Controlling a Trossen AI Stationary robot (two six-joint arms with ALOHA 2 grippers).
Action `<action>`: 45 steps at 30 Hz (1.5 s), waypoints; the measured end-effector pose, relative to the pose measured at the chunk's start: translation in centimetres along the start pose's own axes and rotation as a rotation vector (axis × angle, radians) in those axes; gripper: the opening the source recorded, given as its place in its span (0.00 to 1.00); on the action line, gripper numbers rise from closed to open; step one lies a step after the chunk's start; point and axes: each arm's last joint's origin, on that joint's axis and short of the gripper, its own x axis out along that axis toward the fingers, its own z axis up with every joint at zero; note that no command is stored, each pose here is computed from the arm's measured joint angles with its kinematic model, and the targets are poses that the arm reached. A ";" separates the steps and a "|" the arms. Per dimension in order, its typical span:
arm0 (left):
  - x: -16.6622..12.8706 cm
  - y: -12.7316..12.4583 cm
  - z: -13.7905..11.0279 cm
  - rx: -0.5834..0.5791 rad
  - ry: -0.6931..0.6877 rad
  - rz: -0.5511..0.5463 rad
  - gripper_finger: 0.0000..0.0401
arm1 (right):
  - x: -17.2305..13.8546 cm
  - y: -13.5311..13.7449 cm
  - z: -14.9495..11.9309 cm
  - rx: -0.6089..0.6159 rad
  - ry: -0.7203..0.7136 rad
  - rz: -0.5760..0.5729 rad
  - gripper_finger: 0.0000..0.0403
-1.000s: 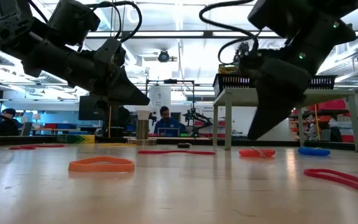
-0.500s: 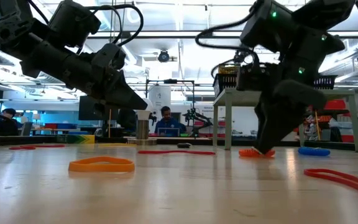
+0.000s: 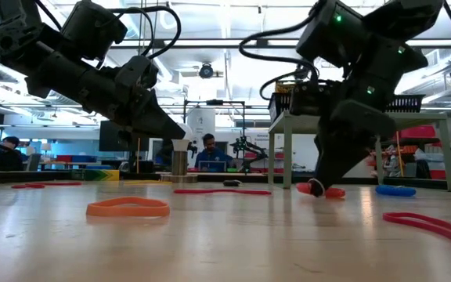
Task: Pick & Place Office Desk Supplies
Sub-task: Put the orange spring keychain into the right basket on the shelf
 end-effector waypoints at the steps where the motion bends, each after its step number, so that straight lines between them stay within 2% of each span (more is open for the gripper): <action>1: 0.0 0.0 0.0 0.000 0.000 0.001 0.03 | -0.1 0.1 0.2 0.001 -0.004 0.002 0.09; 4: 0.0 0.0 0.0 0.000 -0.001 0.003 0.03 | -0.7 0.3 1.2 0.003 -0.024 0.009 0.06; 10: 0.0 0.1 0.0 0.002 -0.003 0.017 0.03 | -3.6 0.7 3.3 -0.014 -0.021 0.007 0.07; 14: 0.2 0.2 -0.3 0.006 0.005 0.030 0.03 | -7.7 0.7 5.1 -0.033 -0.037 0.003 0.07; 19: 0.3 0.2 -0.4 0.011 0.009 0.032 0.03 | -15.0 -1.0 7.3 -0.002 -0.089 -0.054 0.07; 22: 0.3 0.2 -0.5 0.017 0.006 0.030 0.03 | -19.7 -3.3 7.5 0.060 -0.120 -0.122 0.07; 25: 0.3 0.2 -0.5 0.023 0.006 0.031 0.03 | -23.9 -6.5 7.0 0.156 -0.164 -0.249 0.07; 27: 0.3 0.2 -0.5 0.024 0.004 0.030 0.03 | -26.1 -8.8 6.1 0.253 -0.182 -0.373 0.07; 30: 0.3 0.1 -0.3 0.026 -0.013 0.022 0.03 | -28.0 -12.5 4.4 0.468 -0.176 -0.548 0.07; 33: 0.3 0.0 -0.2 0.022 -0.021 0.018 0.03 | -28.8 -15.7 3.0 0.638 -0.123 -0.673 0.07; 38: 0.3 0.0 -0.1 0.015 -0.037 0.011 0.03 | -28.7 -20.5 1.9 0.822 -0.030 -0.793 0.07; 42: 0.3 -0.1 0.0 0.005 -0.045 0.007 0.03 | -27.9 -23.7 1.2 0.949 0.050 -0.796 0.07; 45: 0.3 -0.1 0.1 -0.002 -0.055 0.002 0.03 | -26.5 -25.6 1.4 0.992 0.080 -0.757 0.07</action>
